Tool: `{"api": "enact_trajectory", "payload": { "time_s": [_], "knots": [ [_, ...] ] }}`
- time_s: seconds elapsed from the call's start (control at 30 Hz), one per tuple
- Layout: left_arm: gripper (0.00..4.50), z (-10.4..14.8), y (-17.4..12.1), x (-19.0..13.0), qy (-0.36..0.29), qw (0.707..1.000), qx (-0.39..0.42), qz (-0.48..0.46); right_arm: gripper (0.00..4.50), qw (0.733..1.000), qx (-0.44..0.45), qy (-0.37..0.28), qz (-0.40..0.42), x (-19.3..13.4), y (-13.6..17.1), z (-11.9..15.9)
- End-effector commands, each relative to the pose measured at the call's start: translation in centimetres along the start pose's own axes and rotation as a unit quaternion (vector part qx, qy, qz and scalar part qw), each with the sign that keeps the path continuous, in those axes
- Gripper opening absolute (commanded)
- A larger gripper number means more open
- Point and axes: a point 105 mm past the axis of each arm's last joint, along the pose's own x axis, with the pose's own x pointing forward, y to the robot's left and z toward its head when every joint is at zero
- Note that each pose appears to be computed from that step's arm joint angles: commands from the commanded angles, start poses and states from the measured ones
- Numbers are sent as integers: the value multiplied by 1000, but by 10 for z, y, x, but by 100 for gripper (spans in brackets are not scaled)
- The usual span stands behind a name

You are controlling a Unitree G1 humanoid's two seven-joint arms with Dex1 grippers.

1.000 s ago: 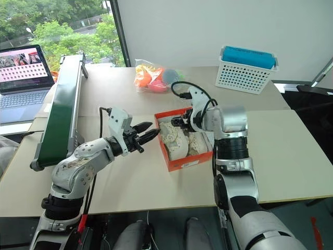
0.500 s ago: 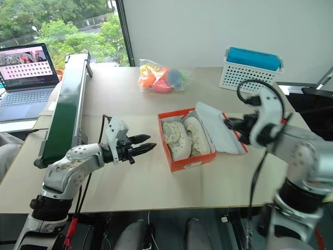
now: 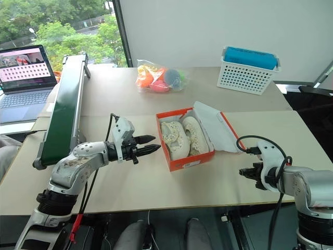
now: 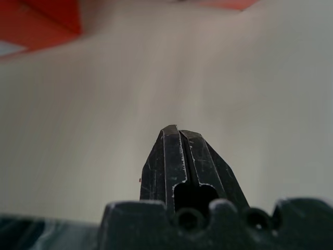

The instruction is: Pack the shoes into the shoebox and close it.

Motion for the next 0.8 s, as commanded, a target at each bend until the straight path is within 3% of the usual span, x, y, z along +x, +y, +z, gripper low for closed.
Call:
{"api": "enact_trajectory", "payload": {
  "time_s": [0.03,0.23,0.5,0.8],
  "knots": [
    [216,13,1,-1,-18,999,27,3,5,997,54,-16,-44,7,-22,10],
    [216,23,0,2,-45,998,41,23,5,979,200,-28,-12,29,-28,22],
    [216,26,1,3,-49,997,58,33,5,953,303,-9,30,53,-20,24],
    [216,30,4,1,-50,995,71,40,5,900,430,-56,43,85,-12,35]
  ]
}}
